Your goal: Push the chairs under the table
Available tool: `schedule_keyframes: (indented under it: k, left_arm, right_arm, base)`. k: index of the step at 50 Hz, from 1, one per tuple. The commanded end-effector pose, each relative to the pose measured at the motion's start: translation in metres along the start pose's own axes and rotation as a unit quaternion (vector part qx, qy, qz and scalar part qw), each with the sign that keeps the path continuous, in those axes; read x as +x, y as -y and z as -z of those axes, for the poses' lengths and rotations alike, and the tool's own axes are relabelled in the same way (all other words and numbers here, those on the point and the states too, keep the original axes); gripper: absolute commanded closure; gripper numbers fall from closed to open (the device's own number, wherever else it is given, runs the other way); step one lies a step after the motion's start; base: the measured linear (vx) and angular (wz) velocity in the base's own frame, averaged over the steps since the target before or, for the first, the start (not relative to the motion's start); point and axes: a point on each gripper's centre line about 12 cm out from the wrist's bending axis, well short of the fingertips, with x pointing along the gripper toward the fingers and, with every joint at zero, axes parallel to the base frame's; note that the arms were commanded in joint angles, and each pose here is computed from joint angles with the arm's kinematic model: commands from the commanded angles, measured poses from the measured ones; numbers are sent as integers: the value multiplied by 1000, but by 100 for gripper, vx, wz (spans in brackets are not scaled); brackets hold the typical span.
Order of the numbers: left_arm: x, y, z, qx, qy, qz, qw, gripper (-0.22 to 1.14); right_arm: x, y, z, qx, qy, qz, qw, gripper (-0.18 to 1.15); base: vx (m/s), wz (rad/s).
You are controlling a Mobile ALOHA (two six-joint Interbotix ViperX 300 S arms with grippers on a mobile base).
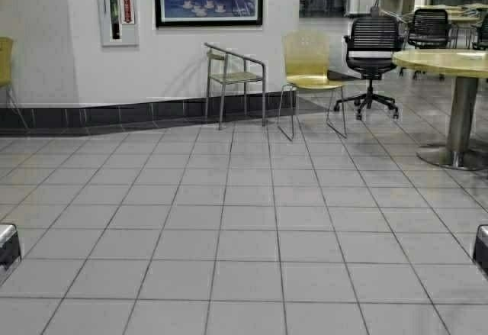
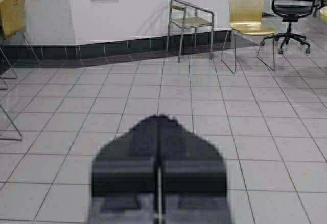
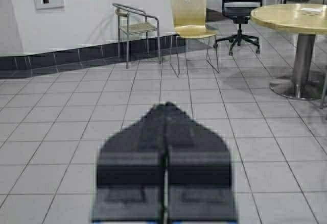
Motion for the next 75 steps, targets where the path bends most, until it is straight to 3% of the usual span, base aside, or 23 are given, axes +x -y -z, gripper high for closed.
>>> schedule_keyframes:
  k: [1, 4, 7, 22, 48, 75]
  left_arm:
    - [-6, 1, 5, -1, -12, 4, 1000, 93]
    - [-7, 1, 6, -1, -18, 4, 1000, 85]
    - [-6, 1, 6, -3, -22, 4, 1000, 85]
    - [-10, 1, 3, -22, -16, 2, 1000, 89]
    - [1, 1, 19, -18, -55, 2, 998, 89]
    - [0, 1, 21, -23, -64, 1, 998, 89]
  right_arm:
    - [0, -1, 4, 3, -12, -2, 1000, 90]
    - [0, -2, 9, 3, -34, -4, 999, 86]
    - [-2, -2, 10, 3, -48, -6, 999, 90]
    - [-3, -6, 2, -3, -41, -16, 999, 92]
    - [-3, -7, 6, 3, -46, -17, 999, 92]
    - [2, -7, 8, 12, -46, -17, 999, 92]
  base:
    - [15, 1]
    - [17, 3]
    - [18, 4]
    - [23, 8]
    - [28, 34]
    - [36, 34]
